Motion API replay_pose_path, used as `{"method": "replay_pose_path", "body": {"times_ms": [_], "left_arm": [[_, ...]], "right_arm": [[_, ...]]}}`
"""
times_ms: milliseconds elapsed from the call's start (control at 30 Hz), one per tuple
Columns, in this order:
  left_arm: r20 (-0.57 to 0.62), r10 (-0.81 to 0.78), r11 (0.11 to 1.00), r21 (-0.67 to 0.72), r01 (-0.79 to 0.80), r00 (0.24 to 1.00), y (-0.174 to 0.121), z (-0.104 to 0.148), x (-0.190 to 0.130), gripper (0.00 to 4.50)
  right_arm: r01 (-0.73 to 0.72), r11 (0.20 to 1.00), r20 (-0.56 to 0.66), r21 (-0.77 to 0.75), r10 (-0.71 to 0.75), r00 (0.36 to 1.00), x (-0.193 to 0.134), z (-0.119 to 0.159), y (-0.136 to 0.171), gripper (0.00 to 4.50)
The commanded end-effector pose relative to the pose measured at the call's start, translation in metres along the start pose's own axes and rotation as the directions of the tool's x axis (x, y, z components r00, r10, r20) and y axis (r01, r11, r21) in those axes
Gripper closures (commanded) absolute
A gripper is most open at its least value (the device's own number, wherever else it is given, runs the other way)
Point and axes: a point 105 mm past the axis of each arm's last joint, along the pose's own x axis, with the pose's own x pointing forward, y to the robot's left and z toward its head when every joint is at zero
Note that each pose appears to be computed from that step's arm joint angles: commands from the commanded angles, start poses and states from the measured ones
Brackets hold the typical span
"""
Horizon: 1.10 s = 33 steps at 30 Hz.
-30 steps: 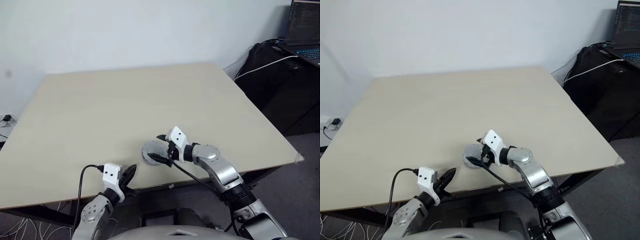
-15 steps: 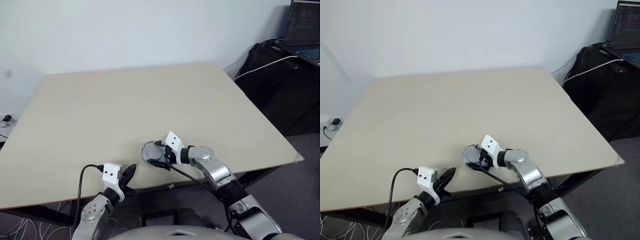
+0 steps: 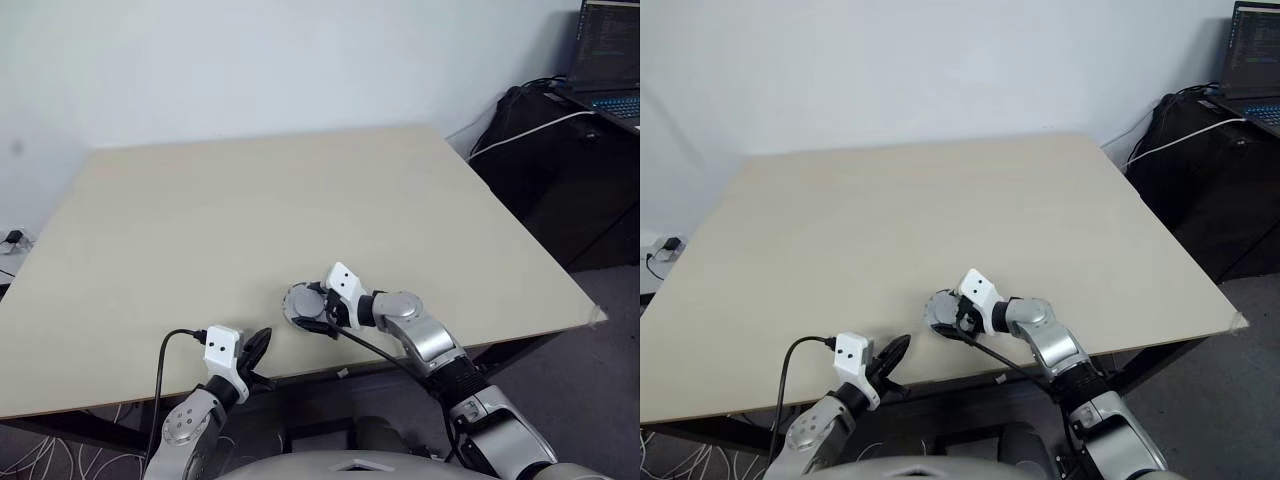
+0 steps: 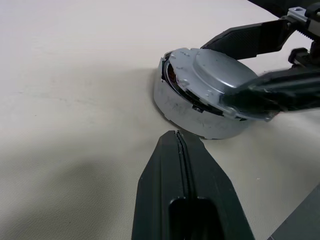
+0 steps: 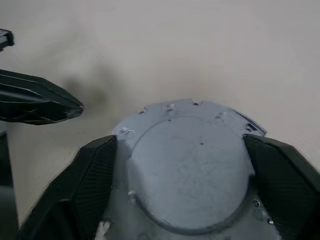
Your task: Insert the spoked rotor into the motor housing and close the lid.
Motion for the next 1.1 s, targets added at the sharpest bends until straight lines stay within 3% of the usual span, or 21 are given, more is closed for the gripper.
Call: {"method": "replay_pose_path", "body": {"times_ms": [33,233,1100], "left_arm": [[0.058,-0.011,1.0,0.019,0.01,0.998,-0.002,0.014,0.002,4.5],[0.058,-0.013,1.0,0.017,0.012,0.998,-0.002,0.014,0.002,4.5],[0.076,-0.022,1.0,0.009,0.021,0.997,-0.006,0.017,0.003,4.5]], "right_arm": [[0.032,0.999,0.045,-0.013,-0.031,0.999,-0.002,0.014,-0.008,1.22],[0.068,0.996,0.065,0.049,-0.071,0.995,-0.003,0.018,-0.011,1.22],[0.142,0.99,-0.062,0.027,-0.14,0.988,0.015,0.003,0.003,1.22]]}}
